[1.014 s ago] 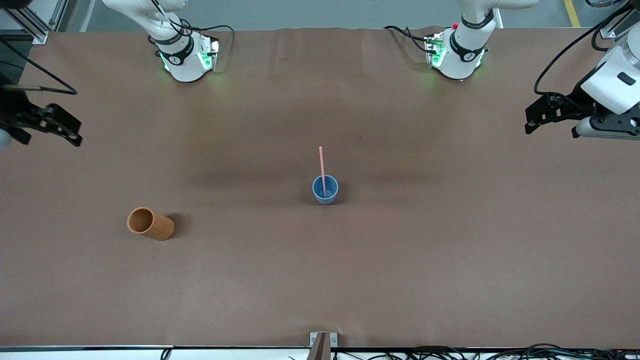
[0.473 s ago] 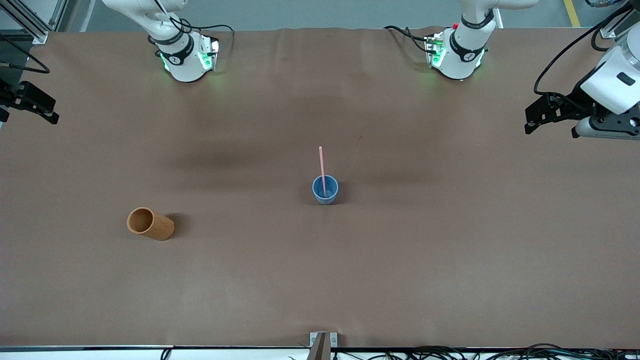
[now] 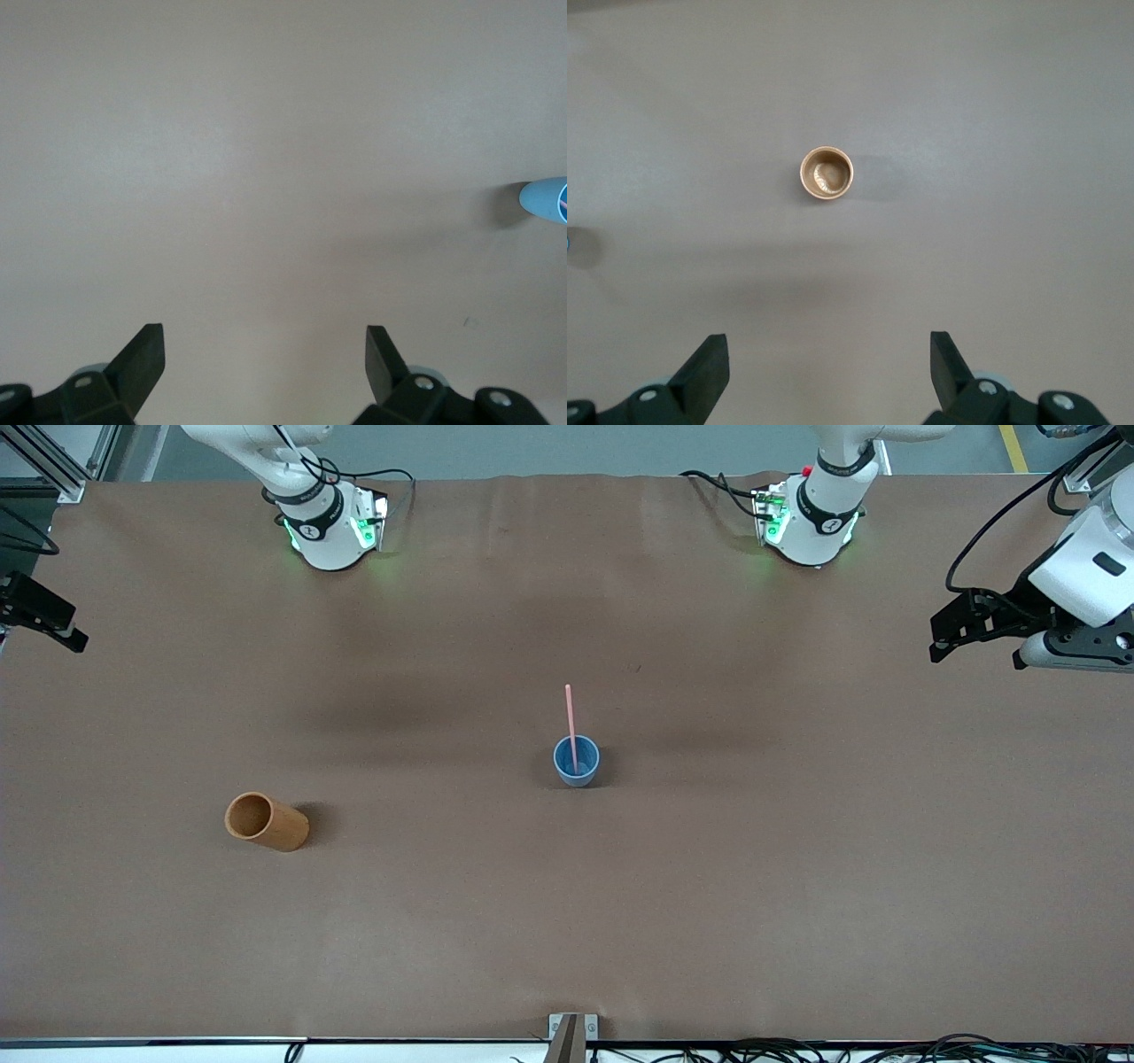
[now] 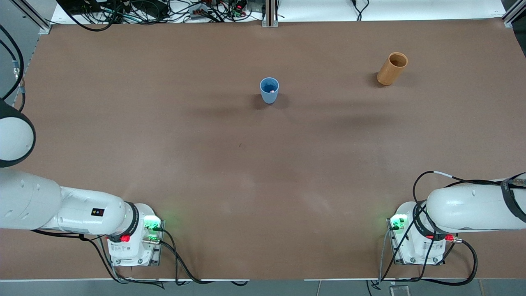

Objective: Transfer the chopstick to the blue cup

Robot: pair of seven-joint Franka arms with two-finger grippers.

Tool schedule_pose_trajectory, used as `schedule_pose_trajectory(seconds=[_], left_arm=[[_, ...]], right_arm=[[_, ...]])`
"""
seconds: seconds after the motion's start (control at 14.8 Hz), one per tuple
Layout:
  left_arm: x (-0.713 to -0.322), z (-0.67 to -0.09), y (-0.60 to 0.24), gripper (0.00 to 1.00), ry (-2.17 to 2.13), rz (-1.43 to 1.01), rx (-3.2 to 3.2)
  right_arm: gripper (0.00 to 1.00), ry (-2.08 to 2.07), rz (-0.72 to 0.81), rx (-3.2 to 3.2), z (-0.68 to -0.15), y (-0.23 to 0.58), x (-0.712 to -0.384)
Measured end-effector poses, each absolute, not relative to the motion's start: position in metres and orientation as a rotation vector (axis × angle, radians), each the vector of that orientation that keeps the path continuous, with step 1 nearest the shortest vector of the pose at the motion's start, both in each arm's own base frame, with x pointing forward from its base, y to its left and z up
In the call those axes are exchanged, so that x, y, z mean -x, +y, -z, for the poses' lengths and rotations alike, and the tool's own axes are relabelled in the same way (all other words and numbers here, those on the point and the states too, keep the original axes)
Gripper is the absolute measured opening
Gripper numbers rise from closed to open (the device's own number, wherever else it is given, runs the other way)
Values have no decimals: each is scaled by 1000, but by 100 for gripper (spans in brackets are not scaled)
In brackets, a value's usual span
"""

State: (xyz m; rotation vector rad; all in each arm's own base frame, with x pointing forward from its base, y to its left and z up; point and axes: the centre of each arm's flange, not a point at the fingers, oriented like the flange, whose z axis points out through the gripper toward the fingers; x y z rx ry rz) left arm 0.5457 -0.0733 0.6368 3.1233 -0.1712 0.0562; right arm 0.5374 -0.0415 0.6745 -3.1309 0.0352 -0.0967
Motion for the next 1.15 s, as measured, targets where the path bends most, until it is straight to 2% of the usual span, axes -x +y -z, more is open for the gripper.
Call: schedule_pose_trajectory(seconds=[0.41,0.68,1.15], left_arm=[[-546,-637,-72,100,-165,-58,-3124],[-546,-637,-71,100,-163,-58,-3124],[-546,-637,-71,100,-163,-58,-3124]], right_arm=[[100,1,89,3136,-673,-38,-539],[100,-8,8,3134,-667,-35,-535],[100,-16,0,3134,-666,-34,-536]])
